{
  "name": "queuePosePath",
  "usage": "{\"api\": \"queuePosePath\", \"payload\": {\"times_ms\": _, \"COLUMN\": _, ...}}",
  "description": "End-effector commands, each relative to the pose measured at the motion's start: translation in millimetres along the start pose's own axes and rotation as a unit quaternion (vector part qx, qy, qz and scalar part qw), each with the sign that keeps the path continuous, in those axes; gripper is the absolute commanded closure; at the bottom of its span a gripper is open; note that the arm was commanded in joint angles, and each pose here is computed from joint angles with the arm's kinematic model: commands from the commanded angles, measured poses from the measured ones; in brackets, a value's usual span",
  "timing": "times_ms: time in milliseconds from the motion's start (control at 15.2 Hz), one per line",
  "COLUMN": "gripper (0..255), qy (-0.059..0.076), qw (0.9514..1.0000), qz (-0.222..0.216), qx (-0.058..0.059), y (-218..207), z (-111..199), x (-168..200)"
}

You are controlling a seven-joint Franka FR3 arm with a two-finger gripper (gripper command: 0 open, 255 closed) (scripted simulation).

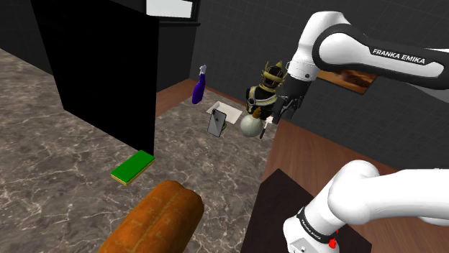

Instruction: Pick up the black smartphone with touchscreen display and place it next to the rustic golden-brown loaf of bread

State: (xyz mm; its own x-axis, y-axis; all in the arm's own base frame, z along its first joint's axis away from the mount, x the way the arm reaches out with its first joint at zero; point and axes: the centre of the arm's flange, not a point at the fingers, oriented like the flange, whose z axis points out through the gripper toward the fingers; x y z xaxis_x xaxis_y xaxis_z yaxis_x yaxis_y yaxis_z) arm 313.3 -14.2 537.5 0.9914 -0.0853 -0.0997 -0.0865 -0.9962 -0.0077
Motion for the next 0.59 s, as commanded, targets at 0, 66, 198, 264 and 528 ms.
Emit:
{"api": "queuePosePath", "payload": {"times_ms": 0, "gripper": 0, "qy": 0.0, "qw": 1.0, "qz": 0.0, "qx": 0.0, "y": 0.0, "z": 0.0, "x": 0.0}}
{"api": "queuePosePath", "payload": {"times_ms": 66, "gripper": 0, "qy": 0.006, "qw": 0.9999, "qz": -0.01, "qx": 0.001, "y": 1.7, "z": 5.8, "x": 9.8}}
{"api": "queuePosePath", "payload": {"times_ms": 198, "gripper": 0, "qy": 0.019, "qw": 0.9993, "qz": -0.031, "qx": 0.002, "y": 4.5, "z": 17.1, "x": 29.6}}
{"api": "queuePosePath", "payload": {"times_ms": 264, "gripper": 0, "qy": 0.026, "qw": 0.9988, "qz": -0.041, "qx": 0.002, "y": 5.6, "z": 22.5, "x": 39.6}}
{"api": "queuePosePath", "payload": {"times_ms": 528, "gripper": 0, "qy": 0.052, "qw": 0.9952, "qz": -0.083, "qx": 0.004, "y": 7.8, "z": 42.9, "x": 80.7}}
